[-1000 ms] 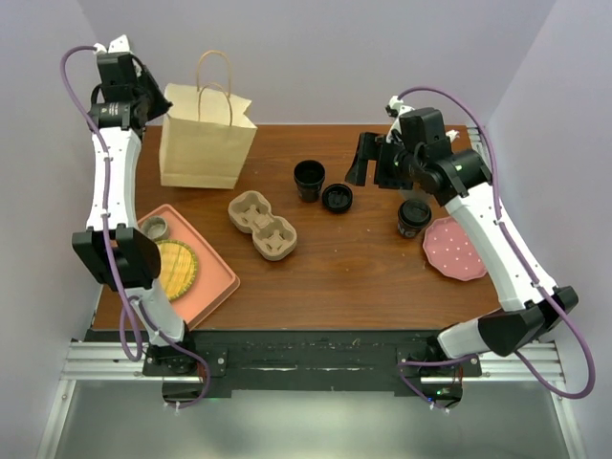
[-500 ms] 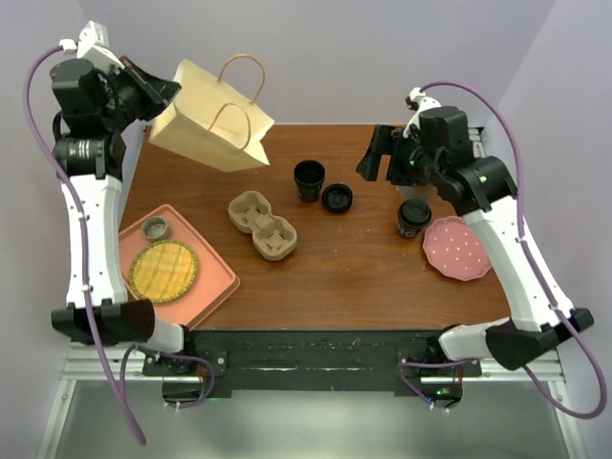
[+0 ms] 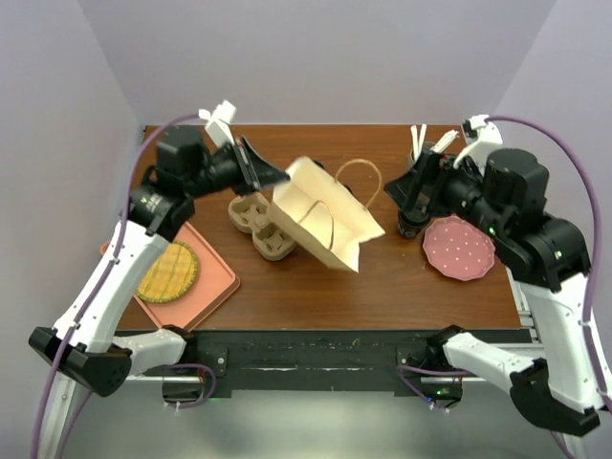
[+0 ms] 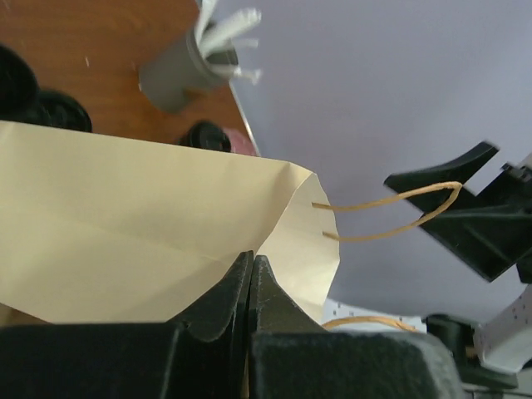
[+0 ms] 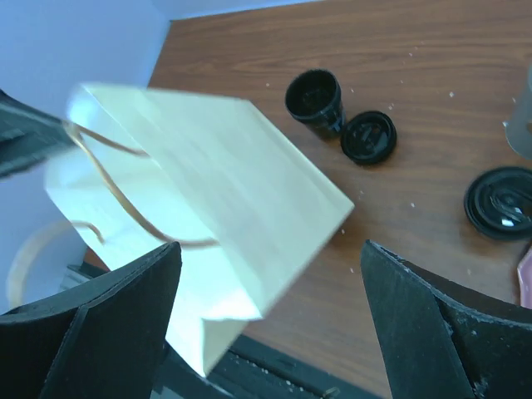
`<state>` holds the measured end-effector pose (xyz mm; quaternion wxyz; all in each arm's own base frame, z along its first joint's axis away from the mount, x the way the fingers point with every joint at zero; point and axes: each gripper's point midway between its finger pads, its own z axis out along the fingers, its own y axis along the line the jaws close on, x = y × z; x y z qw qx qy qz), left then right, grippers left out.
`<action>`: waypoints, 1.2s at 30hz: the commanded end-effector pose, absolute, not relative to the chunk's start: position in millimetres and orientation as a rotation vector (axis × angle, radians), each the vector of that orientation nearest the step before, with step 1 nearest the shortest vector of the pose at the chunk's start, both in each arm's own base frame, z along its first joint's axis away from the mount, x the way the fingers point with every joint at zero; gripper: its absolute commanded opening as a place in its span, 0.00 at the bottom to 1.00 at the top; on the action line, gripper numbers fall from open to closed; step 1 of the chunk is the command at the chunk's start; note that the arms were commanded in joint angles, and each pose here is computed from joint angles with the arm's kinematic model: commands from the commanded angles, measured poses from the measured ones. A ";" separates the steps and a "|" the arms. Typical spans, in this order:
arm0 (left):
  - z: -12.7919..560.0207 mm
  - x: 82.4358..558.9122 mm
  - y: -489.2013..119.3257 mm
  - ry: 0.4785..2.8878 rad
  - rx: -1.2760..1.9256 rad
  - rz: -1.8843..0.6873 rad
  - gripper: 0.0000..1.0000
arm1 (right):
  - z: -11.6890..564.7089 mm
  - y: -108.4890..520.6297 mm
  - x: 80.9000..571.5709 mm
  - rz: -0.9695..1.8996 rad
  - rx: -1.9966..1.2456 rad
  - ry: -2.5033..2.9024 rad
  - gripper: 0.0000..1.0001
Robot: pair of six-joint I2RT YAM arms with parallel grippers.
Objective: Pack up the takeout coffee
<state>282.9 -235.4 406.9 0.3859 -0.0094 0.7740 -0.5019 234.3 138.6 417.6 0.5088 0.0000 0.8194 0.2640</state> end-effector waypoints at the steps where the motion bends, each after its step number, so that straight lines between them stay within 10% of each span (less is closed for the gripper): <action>1: 394.6 256.0 -243.4 1.967 -0.118 -1.330 0.00 | 391.4 123.5 213.8 0.577 0.010 2.048 0.93; 18: 301.1 236.9 -247.1 2.133 -0.067 -1.223 0.00 | 326.4 129.3 178.3 0.692 0.118 2.232 0.89; 36: 288.7 236.0 -246.3 2.139 -0.009 -1.196 0.27 | 307.4 142.9 209.3 0.636 0.128 2.338 0.82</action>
